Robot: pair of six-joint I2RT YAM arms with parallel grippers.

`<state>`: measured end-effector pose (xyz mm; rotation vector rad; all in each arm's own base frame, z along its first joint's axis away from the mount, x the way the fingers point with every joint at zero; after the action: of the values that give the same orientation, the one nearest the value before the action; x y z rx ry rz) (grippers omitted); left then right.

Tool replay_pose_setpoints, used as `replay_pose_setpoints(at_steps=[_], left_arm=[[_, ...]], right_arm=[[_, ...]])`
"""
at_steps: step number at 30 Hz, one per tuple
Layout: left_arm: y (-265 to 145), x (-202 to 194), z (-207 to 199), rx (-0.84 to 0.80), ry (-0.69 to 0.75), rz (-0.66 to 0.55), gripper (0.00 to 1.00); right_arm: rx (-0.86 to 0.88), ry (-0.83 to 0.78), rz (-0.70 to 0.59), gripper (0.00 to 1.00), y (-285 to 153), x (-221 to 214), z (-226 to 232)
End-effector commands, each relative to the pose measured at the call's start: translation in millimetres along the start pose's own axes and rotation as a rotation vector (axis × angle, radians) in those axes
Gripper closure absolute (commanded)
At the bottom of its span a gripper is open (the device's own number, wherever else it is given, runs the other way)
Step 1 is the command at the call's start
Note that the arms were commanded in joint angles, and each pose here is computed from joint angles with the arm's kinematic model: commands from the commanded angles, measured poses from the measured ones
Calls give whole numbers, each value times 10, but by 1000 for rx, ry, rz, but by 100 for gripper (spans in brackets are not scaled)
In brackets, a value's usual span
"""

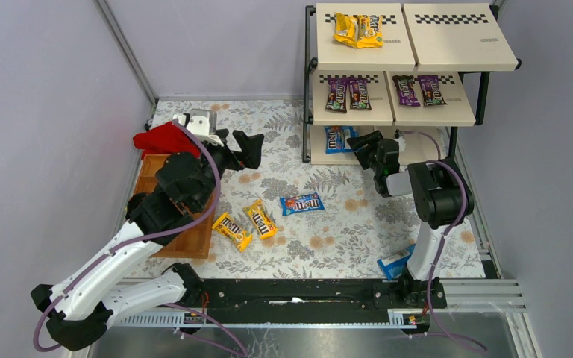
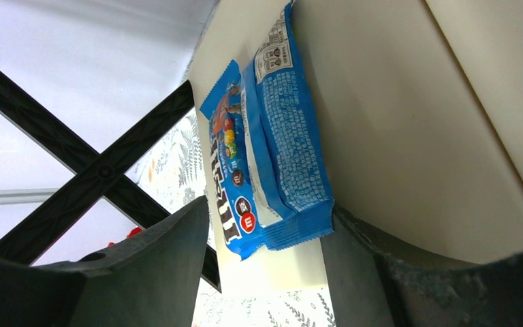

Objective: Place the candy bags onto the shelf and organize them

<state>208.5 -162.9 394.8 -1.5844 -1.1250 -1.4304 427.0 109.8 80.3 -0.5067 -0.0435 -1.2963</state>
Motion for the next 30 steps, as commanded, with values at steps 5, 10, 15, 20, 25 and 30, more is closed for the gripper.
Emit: replay_pose_setpoints(at_steps=[5,10,15,20,25,30], left_arm=[[26,74,-38,-17,-13,-34,1],[34,67,-43,-19,-12,-32,1],[46,50,-45,-17,-10,-27,1],[47,53,-51,-21,-11,-27,1],[45,55,-53,-23,-11,-26,1],[42,64,-59,-31,-13,-25,1]], right_arm=[[-96,-61,32,40,-122,-27,-181],[-89,-75,29,44,-57,-15,-182],[-88,-81,20,51,-19,3,-189],[-90,-87,7,53,-21,52,-178],[-94,-104,31,46,-64,73,-153],[-91,-120,70,39,-192,30,-139]])
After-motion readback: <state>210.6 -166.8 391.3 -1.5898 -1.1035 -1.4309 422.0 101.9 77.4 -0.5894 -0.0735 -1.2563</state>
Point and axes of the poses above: each gripper's point midway between its finger pads, its own y axis out along the fingers, its own z axis along the line the jaws close on, x = y × z, the point moved 6 cm from there along -y, back along the fingers, and after that the axes turned 7 degrees about y, right-handed, at the moved point
